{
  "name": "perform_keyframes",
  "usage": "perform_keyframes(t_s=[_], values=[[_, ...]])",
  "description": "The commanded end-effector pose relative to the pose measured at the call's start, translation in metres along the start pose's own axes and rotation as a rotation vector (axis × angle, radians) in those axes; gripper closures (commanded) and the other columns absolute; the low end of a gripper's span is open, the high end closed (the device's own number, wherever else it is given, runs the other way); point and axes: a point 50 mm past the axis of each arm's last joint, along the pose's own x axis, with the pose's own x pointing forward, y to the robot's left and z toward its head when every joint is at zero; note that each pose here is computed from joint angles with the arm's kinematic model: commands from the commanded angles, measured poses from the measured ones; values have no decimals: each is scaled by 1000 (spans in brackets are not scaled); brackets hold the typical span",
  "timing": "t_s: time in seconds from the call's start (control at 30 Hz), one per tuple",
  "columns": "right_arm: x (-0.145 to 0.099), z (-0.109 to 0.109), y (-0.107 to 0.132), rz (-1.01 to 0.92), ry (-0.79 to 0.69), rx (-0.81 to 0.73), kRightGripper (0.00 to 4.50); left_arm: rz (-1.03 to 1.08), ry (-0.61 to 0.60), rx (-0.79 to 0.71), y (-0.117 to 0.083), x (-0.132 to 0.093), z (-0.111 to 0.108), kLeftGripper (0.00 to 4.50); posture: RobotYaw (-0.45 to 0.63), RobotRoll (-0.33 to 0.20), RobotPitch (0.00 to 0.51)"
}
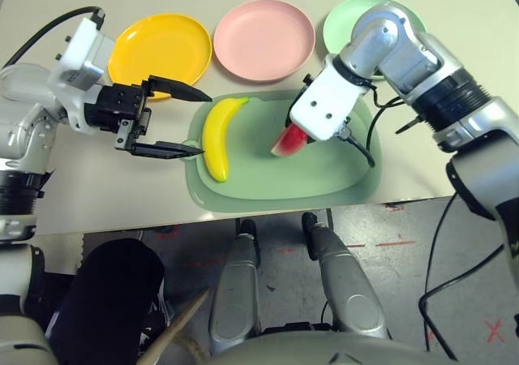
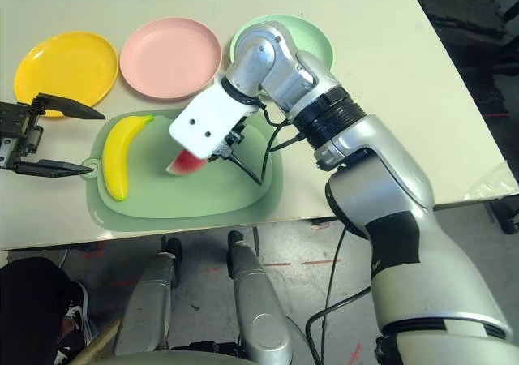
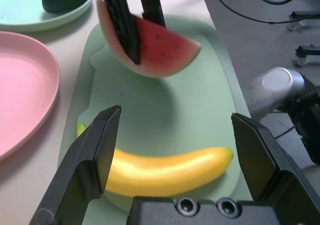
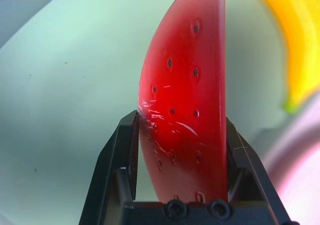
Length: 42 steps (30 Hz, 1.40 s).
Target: Place the fruits into color-matched plates.
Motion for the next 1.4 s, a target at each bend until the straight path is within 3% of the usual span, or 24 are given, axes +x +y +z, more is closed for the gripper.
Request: perform_keyframes(t_s=[0.03,0.27,0.43,0.67,1.33,1.37,1.4], values=[[-11,8,-15,-46,-24,1,2423,74,35,7,3,-1,-4,0,-102,0,417],[-35,-3,-44,-237,28,100,2423,321,170,-3,21,-4,-7,0,-85,0,414],[-38,-13,-60,-425,93,181,2423,448,222,-10,31,-9,-6,0,-76,0,412],[-26,-28,-64,-571,206,235,2423,569,253,-1,39,-20,-10,0,-53,0,409],[27,-49,-52,-595,241,421,2423,587,269,32,40,-25,-4,0,-8,0,398],[27,-50,-52,-594,250,420,2116,587,270,33,39,-24,-3,0,-9,0,396],[28,-50,-51,-594,256,418,2116,587,271,33,38,-24,-3,0,-8,0,397]])
